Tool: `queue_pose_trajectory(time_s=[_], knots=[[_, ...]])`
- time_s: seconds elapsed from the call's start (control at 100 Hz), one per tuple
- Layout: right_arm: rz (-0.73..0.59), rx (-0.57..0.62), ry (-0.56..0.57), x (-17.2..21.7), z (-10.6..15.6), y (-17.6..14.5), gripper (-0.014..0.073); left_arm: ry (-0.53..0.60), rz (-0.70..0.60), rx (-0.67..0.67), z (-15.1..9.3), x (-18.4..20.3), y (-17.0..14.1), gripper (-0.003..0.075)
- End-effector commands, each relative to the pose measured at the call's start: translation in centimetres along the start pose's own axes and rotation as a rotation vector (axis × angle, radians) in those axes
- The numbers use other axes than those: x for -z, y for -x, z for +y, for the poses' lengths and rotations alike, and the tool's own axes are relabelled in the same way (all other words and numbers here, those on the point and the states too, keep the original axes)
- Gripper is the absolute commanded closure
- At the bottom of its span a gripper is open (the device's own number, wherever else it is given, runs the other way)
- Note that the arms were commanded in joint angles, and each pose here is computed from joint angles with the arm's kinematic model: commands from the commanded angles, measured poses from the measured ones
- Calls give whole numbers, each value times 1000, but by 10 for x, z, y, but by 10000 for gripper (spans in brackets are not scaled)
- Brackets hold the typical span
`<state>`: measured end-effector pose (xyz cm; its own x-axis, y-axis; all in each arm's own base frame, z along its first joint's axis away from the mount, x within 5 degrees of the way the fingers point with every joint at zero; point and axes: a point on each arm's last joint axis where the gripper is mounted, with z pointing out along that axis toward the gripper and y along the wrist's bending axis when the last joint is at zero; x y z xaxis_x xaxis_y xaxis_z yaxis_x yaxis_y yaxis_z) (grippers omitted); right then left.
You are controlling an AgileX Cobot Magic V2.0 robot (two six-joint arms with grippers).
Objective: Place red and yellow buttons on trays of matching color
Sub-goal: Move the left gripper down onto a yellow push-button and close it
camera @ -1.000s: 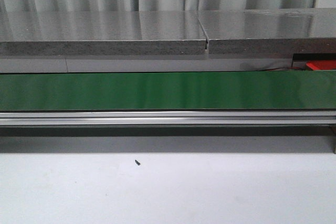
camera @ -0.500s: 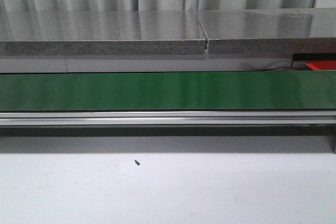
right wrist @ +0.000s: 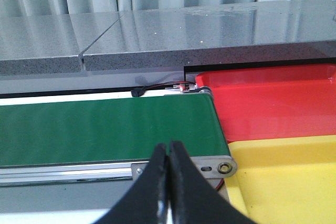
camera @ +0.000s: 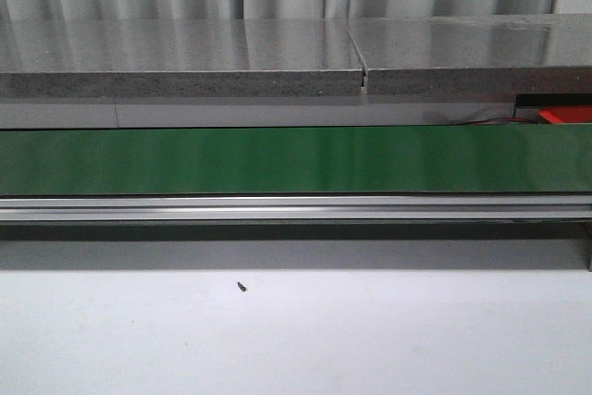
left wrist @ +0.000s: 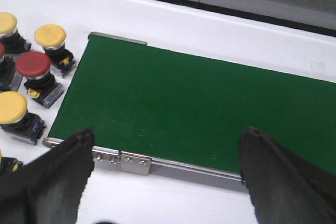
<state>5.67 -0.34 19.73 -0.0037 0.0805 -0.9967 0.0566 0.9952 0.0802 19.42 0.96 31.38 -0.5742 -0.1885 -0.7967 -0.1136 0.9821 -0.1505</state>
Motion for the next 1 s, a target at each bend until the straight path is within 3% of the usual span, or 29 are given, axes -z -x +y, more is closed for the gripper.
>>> queue_pose_trajectory(time_s=[0.0,0.29,0.57,0.99], knots=[[-113,12,15,3,2,13,662,15,-38,64,3,5,24,176],[-113,12,15,3,2,13,662,146,193,238,43,-4,32,176],[-113,12,15,3,2,13,662,261,313,378,85,-14,22,207],[-113,12,15,3,2,13,662,295,494,460,118,-56,16,207]])
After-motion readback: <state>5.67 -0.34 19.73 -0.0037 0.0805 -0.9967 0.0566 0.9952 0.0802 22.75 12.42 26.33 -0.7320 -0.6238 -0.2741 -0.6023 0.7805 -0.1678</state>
